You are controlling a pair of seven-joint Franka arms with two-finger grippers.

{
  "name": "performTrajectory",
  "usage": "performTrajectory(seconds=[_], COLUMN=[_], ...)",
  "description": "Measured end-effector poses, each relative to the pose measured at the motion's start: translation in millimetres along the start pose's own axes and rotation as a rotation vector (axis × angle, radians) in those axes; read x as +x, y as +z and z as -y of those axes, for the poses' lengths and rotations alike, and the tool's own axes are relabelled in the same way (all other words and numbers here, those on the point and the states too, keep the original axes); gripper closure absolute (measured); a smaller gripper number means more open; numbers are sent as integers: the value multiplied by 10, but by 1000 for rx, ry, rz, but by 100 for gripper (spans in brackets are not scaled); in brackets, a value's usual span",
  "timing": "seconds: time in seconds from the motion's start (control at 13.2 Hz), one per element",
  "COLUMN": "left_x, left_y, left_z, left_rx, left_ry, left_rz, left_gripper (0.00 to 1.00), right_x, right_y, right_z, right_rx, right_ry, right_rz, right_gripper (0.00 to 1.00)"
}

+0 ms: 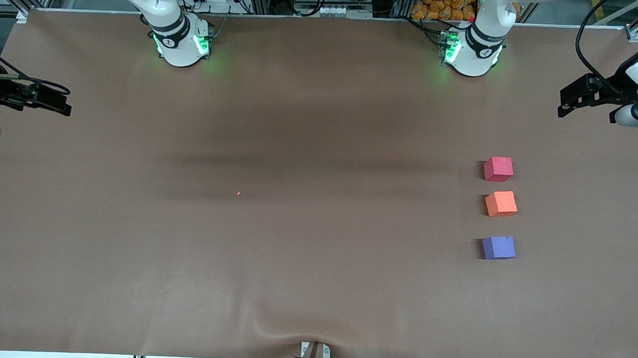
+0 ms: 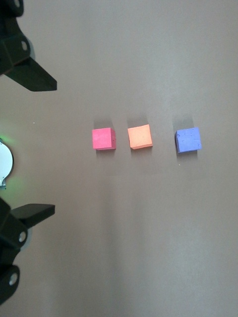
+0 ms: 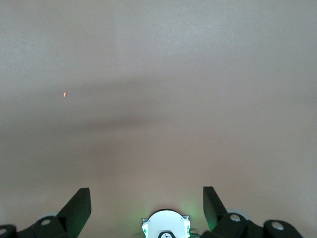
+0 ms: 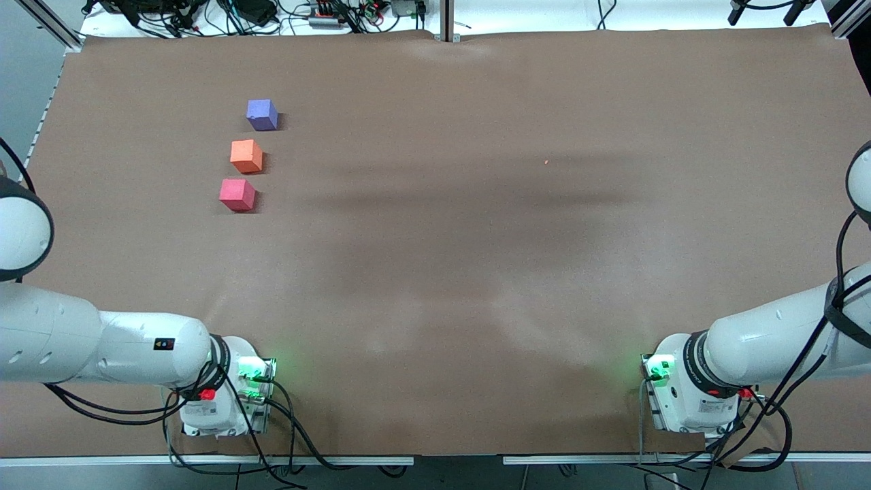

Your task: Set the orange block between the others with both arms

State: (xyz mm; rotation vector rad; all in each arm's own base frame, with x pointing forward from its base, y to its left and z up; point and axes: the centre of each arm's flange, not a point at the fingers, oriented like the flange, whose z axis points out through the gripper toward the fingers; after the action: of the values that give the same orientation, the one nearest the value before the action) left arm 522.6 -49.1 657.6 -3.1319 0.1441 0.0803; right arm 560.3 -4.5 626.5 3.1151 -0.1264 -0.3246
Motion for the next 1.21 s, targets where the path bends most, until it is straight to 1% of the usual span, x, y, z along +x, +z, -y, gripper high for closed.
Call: performTrajectory(seconds=[0.23, 0.45, 0.53, 0.76, 1.21], left_x=[-21, -26, -26, -20, 17], left_y=[-34, -36, -38, -26, 26], left_z=[-12, -30, -28, -20, 10], left_rx=[0, 1, 1, 0, -1], left_ry=[2, 12, 16, 16, 12], left_rz=[6, 9, 8, 12, 22], left_gripper=[0, 0, 0, 0, 0], right_x=[0, -27, -60, -164, -170], right_y=[-3, -88, -132, -196, -194], right_z=[-8, -50, -61, -103, -133], right_rx=[0, 2, 1, 0, 1], right_ry=[2, 10, 11, 18, 23], right_rz=[-1, -14, -10, 27, 32], right_gripper=[0, 0, 0, 0, 0])
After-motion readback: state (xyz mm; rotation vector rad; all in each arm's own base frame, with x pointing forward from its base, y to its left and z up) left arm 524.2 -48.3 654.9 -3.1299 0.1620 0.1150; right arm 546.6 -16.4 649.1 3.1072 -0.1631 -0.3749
